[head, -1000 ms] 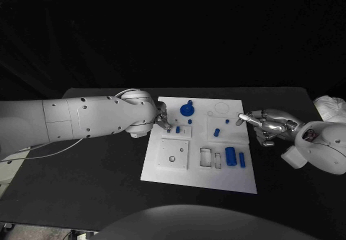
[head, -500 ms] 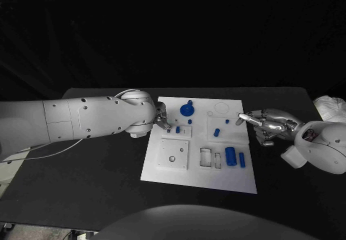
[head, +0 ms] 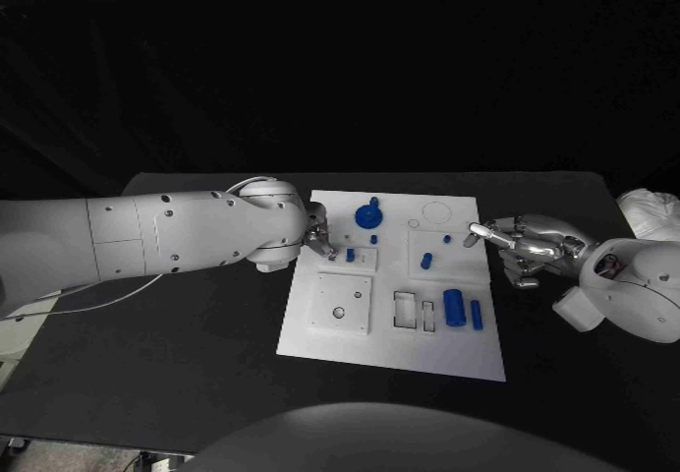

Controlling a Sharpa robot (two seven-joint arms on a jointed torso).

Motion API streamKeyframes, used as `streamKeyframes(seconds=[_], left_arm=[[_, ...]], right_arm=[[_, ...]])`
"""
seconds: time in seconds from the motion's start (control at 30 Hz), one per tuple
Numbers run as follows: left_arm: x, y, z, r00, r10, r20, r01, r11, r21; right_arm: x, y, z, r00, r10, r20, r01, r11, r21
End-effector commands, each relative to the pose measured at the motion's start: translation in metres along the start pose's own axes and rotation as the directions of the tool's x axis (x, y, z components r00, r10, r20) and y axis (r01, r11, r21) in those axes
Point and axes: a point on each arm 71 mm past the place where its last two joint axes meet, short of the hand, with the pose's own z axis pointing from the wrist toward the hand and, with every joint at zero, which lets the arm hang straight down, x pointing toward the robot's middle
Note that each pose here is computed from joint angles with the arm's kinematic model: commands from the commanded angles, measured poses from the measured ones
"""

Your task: Assemble the parts on the task board

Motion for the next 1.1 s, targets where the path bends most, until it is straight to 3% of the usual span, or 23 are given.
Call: streamKeyframes(seconds=[0.03,1.1], left_arm=[[0.002,-0.0001,-0.0003,1.0,0.017,-0.013,-0.017,1.0,-0.01],[0.0035,0.0018,0.0014,1.0,0.018,-0.024,-0.018,1.0,0.0]], right_arm=[[0.0021,-0.0002,0.0004,1.0,0.002,-0.023,-0.002,1.0,0.001],[0.0026,-0.0035,0.0013,0.999,0.003,-0.034,-0.002,0.999,0.033]])
